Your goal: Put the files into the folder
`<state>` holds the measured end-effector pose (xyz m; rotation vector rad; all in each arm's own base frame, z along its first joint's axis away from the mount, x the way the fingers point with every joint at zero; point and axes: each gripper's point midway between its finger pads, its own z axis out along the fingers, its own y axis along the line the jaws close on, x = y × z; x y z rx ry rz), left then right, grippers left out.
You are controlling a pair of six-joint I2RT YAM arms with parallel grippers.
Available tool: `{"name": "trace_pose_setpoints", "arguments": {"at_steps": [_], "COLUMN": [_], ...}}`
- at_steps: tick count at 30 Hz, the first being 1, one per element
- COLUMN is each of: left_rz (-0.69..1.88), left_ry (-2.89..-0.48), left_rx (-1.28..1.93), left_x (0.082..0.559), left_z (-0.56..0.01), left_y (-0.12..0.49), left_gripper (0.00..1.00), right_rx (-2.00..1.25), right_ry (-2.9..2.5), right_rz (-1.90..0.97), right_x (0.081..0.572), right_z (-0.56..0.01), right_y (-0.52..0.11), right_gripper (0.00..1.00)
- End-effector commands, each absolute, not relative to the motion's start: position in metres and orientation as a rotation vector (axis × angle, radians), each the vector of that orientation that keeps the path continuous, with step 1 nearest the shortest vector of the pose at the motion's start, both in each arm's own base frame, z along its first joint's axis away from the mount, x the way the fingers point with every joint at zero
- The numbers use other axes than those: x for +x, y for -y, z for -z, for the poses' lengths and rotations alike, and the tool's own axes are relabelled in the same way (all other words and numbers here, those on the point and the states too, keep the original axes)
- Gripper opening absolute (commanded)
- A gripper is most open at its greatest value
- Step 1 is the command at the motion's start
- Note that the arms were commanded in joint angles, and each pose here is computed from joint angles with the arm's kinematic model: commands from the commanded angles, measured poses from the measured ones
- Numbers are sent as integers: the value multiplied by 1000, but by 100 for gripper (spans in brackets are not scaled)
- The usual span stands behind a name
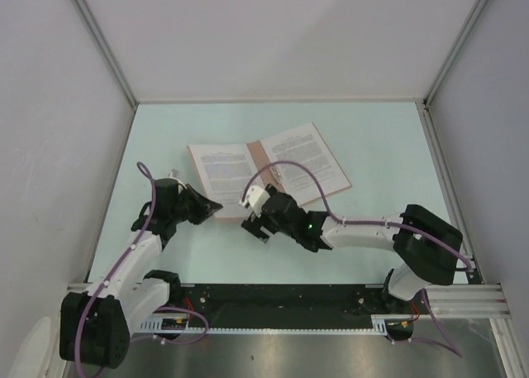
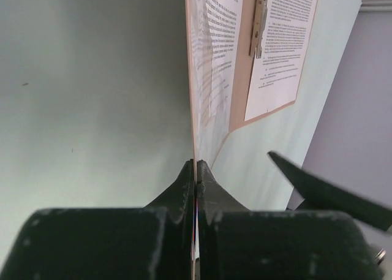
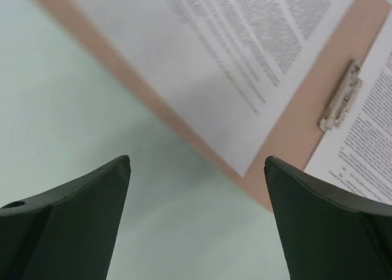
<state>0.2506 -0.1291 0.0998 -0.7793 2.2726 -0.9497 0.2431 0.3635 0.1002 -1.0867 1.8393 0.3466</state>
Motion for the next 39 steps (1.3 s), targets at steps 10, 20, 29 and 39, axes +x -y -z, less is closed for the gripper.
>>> {"name": "trace_pose_setpoints", "arguments": {"at_steps": [10,20,29,39], "left_rz": [917,966,927,709], "left_ry": [-2348,-2343,-2199,-2002], "left_rx": [-853,-872,-688,-525], "left_x": [232,231,242,252], "left_z": [-124,-135,-159,-226], "left_y": [127,132,124,92], "left_gripper": [0,0,66,100], "right_rx": [-1028,-944,-811,-538], "right_ry": [-1380,-1358,-1528,-1804], "right_rz": [-201,-116,-195,-503], "right_x": [220,228,253,310], "right_z": [-143,-133,-121,-124], "right_y": [-428,-437,-419,-365], "right_gripper": [75,48,0,0]}}
